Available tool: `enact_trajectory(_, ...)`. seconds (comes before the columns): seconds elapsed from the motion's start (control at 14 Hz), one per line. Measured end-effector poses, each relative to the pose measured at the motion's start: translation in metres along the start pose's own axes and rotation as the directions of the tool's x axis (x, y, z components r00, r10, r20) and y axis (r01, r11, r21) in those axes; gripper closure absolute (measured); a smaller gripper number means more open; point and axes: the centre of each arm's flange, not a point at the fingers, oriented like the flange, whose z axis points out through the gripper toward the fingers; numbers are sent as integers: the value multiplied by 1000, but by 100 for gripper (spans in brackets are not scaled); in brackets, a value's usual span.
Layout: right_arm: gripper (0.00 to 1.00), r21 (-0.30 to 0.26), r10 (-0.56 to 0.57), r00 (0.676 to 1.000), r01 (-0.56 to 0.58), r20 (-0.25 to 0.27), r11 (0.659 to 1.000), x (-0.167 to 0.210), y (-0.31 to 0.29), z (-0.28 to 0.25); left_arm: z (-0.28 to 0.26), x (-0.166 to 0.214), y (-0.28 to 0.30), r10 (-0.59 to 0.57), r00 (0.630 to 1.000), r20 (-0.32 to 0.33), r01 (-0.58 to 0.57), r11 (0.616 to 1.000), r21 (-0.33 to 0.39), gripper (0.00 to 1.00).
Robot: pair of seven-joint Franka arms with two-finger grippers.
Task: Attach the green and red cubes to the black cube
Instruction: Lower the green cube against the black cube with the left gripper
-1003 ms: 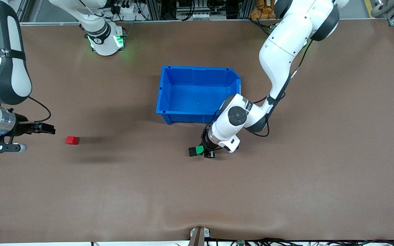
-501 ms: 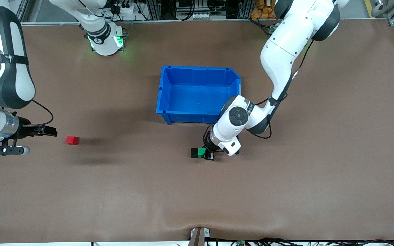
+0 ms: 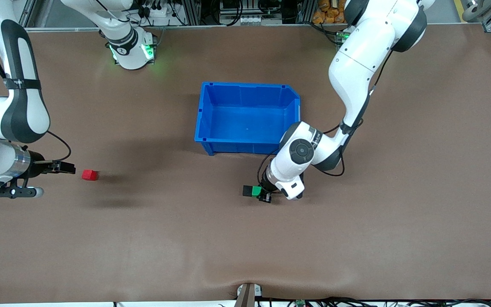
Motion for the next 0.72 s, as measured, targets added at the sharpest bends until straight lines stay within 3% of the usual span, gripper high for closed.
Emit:
enact_trajectory(0.29, 0, -1, 2, 1000, -2, -6, 1000, 3, 1, 5, -16, 5, 11, 53, 999, -5, -53, 999, 11, 3)
enact_trajectory(0.72, 0, -2, 12, 1000, -12, -7, 1000, 9, 9, 24, -125, 39, 52, 254, 967, -27, -254, 967, -3, 0)
